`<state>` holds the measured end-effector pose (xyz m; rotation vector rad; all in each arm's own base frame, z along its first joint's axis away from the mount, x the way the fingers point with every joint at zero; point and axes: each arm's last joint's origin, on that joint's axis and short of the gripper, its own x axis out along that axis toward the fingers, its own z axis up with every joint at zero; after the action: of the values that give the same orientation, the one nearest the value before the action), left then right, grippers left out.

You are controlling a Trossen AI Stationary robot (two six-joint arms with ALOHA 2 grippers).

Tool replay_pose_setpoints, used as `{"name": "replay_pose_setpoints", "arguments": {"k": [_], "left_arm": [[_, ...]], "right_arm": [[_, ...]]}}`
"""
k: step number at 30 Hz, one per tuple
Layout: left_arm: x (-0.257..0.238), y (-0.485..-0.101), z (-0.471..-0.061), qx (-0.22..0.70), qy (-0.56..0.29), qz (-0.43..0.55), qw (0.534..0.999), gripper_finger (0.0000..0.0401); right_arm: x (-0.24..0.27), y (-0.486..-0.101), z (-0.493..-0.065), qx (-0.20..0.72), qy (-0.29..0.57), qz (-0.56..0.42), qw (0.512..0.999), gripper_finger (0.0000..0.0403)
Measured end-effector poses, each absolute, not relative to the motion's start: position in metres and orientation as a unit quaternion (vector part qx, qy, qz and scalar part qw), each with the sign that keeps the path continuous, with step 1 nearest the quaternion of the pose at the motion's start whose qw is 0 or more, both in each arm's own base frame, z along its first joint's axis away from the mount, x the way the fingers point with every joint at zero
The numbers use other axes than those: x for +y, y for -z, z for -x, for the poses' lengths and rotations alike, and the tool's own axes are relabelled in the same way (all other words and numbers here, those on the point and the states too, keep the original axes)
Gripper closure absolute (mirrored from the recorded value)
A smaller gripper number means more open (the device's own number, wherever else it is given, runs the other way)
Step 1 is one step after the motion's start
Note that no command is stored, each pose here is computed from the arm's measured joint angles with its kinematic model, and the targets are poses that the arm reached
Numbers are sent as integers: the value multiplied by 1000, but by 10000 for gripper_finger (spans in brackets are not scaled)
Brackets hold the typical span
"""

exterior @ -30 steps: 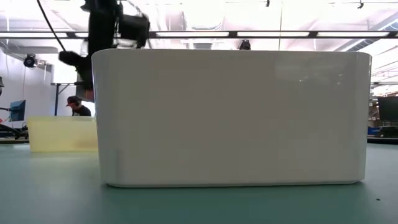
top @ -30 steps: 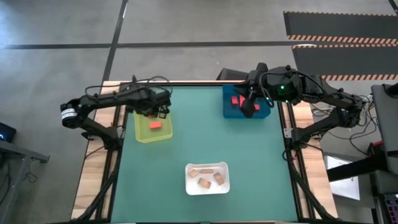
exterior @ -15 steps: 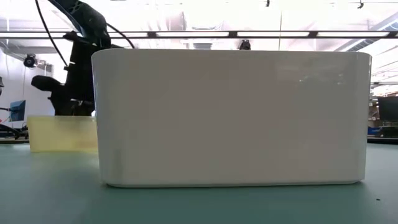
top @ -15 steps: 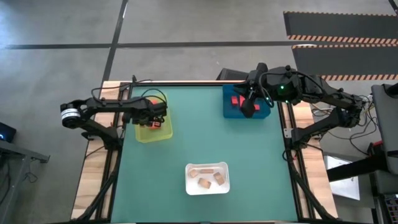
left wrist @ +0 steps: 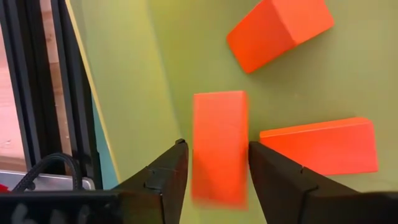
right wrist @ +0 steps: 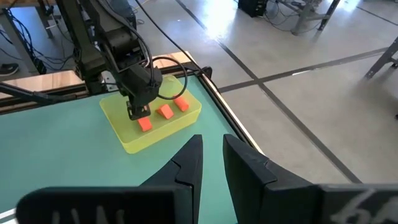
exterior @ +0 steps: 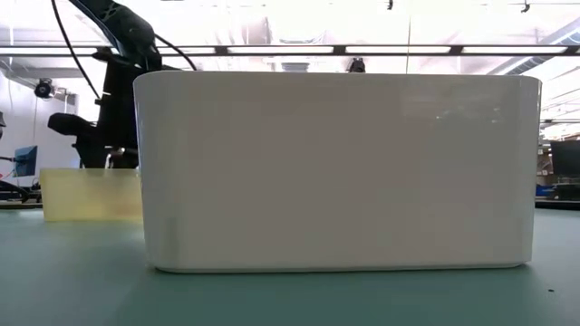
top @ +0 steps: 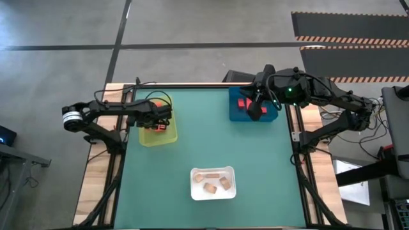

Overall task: Sort & place blocks by color
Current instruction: Put the orange block into the yellow bin, then return to Home Position

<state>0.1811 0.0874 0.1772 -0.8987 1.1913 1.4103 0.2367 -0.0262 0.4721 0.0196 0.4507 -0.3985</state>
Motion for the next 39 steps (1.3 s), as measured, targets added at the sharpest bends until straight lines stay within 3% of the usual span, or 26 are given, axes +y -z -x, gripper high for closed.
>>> {"name": "replay_pose_setpoints", "arguments": {"k": [10, 16, 26, 29, 33, 36, 39], "left_arm": [[89, -181, -184, 491, -585, 378, 523, 222], [87, -205, -193, 473, -546, 402, 562, 220], [52, -282, -204, 385, -434, 403, 708, 221], [32, -304, -205, 362, -362, 376, 772, 221], [3, -332, -204, 328, -202, 309, 870, 223], [-11, -344, -194, 309, -125, 269, 904, 239], [-14, -350, -177, 296, -101, 248, 917, 277]], "right_arm": [[-26, -472, -237, 223, 195, -7, 955, 349], [-25, -470, -239, 230, 166, 9, 959, 349], [-19, -439, -253, 186, 50, 6, 981, 349], [-18, -423, -257, 179, 24, 3, 984, 349], [-17, -405, -258, 152, 2, -1, 988, 349], [-15, -391, -255, 121, -18, -4, 993, 349], [-13, -374, -251, 92, -57, 0, 994, 349]]}}
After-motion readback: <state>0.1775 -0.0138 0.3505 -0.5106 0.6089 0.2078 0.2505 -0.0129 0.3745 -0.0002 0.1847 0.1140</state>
